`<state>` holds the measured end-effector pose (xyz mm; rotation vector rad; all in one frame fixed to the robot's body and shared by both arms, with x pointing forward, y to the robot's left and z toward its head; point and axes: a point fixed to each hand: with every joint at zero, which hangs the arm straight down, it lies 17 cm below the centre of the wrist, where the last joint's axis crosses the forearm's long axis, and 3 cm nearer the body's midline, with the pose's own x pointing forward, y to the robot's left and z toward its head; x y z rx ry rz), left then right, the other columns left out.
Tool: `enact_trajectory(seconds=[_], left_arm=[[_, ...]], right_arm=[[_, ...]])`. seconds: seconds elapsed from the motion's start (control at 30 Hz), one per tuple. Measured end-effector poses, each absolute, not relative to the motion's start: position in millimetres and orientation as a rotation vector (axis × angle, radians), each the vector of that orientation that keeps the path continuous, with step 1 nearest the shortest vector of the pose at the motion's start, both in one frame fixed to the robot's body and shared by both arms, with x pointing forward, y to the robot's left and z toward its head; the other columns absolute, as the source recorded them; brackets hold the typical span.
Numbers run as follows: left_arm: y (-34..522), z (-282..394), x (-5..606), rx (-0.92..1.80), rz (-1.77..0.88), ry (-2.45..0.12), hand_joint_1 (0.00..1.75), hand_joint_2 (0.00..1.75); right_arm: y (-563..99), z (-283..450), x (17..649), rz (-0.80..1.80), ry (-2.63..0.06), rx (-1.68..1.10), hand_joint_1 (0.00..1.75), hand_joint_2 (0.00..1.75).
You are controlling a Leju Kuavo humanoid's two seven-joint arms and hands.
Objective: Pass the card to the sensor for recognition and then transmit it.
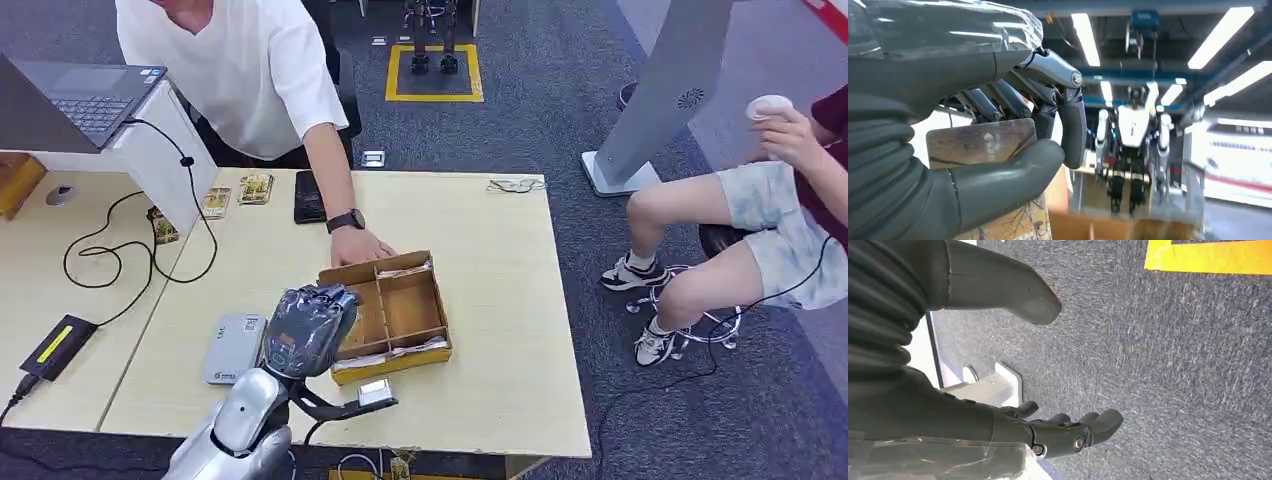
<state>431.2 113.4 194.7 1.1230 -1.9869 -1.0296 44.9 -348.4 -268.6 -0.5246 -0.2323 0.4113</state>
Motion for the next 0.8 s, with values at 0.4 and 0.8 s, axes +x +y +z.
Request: enact_trajectory(seconds=[0.4, 0.8], left_arm=[[115, 283, 455, 1.081, -0.803, -2.16, 1.75, 1.75], [103, 346, 499, 1.112, -0.793, -2.206, 1.75, 1.75]], right_arm=[[-346, -268, 52, 0.412, -0.25, -0.531, 0.0, 1.75], [-346, -268, 69, 0.437, -0.272, -0.526, 0.0, 1.75]])
